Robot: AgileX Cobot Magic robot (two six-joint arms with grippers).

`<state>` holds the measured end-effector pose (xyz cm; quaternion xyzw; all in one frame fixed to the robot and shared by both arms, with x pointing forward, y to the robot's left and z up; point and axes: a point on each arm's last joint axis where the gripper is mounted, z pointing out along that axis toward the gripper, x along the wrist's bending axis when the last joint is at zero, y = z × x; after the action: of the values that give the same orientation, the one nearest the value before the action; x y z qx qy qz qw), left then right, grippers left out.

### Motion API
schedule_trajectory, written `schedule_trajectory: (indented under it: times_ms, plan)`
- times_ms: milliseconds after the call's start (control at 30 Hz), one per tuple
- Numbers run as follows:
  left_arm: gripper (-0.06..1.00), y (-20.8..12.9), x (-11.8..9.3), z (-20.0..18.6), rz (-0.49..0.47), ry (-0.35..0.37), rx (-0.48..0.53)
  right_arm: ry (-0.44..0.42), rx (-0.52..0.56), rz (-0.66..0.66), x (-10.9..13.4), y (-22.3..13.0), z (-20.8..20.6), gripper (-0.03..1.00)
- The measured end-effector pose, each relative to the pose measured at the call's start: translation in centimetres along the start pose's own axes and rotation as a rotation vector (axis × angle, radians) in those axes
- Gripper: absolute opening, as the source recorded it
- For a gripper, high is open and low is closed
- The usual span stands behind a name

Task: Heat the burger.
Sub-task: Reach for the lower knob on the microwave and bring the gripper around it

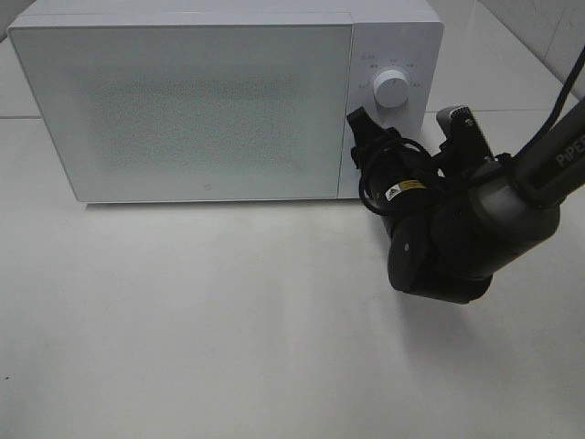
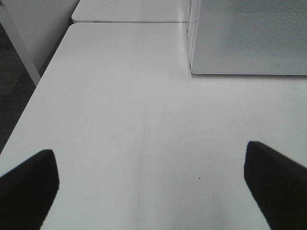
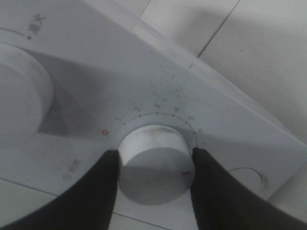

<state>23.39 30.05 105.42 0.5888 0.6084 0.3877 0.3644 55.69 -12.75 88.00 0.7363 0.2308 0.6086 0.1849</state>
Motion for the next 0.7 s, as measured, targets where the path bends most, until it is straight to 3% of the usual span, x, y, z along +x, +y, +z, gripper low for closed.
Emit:
schedule_trajectory:
  times_ms: [700]
  plan:
    - [0.99,0.0,0.0,0.0,0.0,0.0,0.0,-0.02,-0.037,0.332,-0.05,0.12,0.0,0.44]
